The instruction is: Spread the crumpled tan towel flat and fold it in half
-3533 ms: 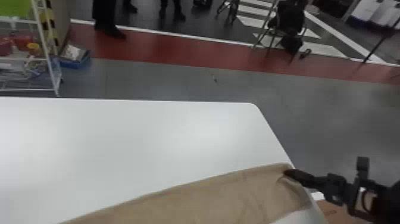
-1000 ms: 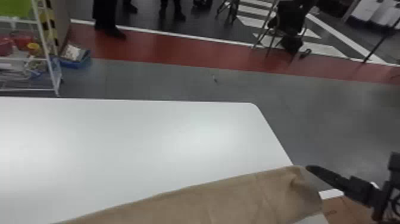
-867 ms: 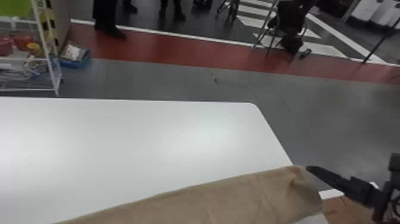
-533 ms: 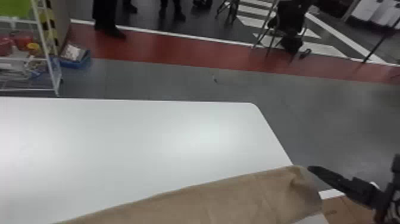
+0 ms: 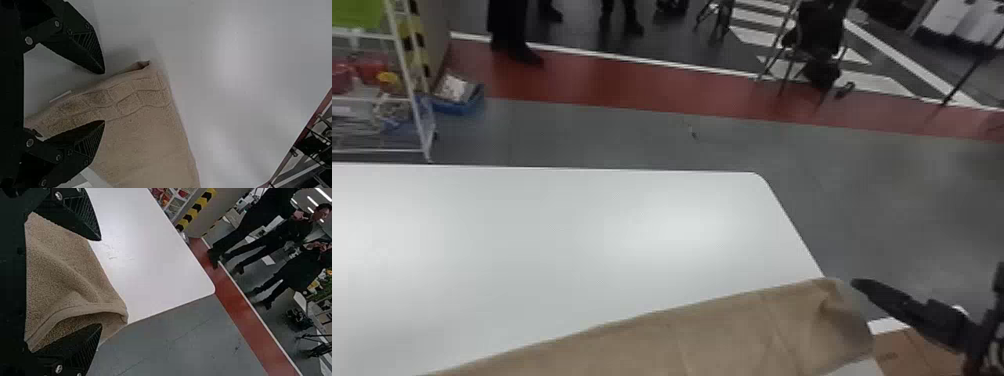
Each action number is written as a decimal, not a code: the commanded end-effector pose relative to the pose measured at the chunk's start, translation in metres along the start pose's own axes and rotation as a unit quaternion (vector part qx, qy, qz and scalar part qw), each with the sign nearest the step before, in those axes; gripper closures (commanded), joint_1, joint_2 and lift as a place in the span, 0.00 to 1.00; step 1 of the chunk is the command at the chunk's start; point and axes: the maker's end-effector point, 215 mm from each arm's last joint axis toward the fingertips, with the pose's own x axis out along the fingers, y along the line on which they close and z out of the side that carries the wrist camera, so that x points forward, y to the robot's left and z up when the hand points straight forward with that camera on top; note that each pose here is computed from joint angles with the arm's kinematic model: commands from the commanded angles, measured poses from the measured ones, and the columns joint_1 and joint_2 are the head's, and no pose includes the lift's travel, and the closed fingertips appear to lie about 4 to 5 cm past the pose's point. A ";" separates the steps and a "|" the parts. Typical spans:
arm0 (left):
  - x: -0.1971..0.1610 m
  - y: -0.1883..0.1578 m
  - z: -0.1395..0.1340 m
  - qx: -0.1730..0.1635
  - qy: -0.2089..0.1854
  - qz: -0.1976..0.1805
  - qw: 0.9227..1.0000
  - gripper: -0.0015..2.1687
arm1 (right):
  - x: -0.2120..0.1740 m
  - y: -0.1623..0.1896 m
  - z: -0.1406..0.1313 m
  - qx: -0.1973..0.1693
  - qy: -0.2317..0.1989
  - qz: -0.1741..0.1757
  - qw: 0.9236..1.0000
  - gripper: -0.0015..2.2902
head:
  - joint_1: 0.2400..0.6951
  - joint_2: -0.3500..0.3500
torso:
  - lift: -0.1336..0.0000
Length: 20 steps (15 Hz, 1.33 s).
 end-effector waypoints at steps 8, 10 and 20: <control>-0.031 0.011 0.013 0.041 0.001 -0.002 0.999 0.99 | 0.000 0.000 -0.002 0.005 0.002 0.003 1.000 0.05 | 1.00 0.00 | 0.08; -0.049 0.025 0.021 0.054 -0.004 0.011 0.998 0.99 | -0.002 0.000 -0.005 0.003 0.006 0.002 1.000 0.05 | 1.00 0.00 | 0.08; -0.078 0.061 0.050 0.047 -0.052 0.051 0.996 0.00 | 0.007 0.035 -0.013 -0.017 0.016 0.021 1.000 0.05 | 1.00 0.00 | 0.08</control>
